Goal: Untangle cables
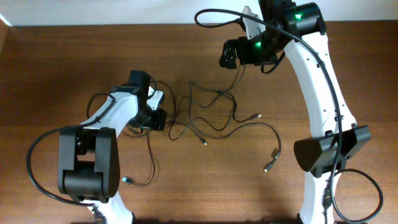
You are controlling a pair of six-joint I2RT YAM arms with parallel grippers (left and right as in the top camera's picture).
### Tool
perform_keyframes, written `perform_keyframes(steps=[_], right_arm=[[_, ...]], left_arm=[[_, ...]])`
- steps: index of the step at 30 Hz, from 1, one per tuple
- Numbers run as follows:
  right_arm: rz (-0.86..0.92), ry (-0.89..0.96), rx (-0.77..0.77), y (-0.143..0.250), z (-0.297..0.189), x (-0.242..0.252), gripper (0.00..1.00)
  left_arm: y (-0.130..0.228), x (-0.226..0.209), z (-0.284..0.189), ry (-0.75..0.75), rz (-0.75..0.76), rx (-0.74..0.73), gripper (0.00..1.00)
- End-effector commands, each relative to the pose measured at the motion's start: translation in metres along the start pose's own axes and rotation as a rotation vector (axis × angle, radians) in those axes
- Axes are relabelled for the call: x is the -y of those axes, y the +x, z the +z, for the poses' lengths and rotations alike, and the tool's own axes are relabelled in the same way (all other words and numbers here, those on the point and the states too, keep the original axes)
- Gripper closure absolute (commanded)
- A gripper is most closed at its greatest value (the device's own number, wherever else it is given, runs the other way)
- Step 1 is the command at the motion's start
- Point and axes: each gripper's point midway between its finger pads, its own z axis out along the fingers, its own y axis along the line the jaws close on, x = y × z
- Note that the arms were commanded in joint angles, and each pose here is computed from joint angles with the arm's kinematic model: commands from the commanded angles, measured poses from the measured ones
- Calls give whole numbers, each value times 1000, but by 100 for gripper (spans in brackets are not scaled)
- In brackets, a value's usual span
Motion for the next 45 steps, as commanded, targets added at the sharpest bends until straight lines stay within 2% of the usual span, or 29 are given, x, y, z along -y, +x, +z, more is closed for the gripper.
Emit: perform_keyframes(steps=[1,3,6,7,8,9,11,15,19,24,31,33,35,36,38,39,41,43,45], right_arm=[[-13,-11,25,1,-16,-4,1],[-13,-11,25,1,-16,-4,1],[-11,-11,21,2,-16,-4,1],[-11,-10,18,2,-16,-4,1],[-23,-11,16,3,-16,-4,1],[-34,-10,12,4,-16,-4,1],[-28,-10,-3,8,-16,-4,1],[-27,-10,-6,9,-16,-4,1],[-27,-10,-6,9,-16,-4,1],[-27,-10,-6,9,-16,-4,1],[-48,-9,-20,12,-16,-4,1],[-48,-9,-20,12,-16,-4,1],[-50,-9,-19,12,-16,-4,1],[-56,-9,-19,12,-16,-4,1],[-56,-9,-19,12,-16,-4,1],[-56,-9,-19,12,-16,-4,1],[-56,-9,-19,12,-16,-4,1],[-56,-10,-19,12,-16,-4,1],[-56,-10,-19,12,-16,-4,1]], left_arm=[[16,15,9,14,98,-35,41],[26,15,18,-29,121,-57,43],[34,4,25,-115,136,-72,53],[33,1,25,-131,135,-70,59],[32,-2,24,-145,134,-66,77],[31,-2,25,-146,134,-61,87],[29,-2,25,-146,134,-56,100],[21,-2,21,-149,135,-35,100],[-27,-6,-28,-207,108,65,100],[-91,-29,-161,-398,46,263,100],[-121,-77,-321,-683,-108,545,100],[-110,-111,-355,-789,-206,579,100],[-90,-143,-367,-829,-282,554,100],[-75,-162,-369,-838,-364,539,100],[-26,-219,-369,-840,-697,528,100],[-10,-237,-369,-829,-790,528,100],[18,-265,-364,-765,-897,508,100],[52,-289,-355,-743,-1083,494,100],[85,-303,-333,-740,-1207,415,100]])
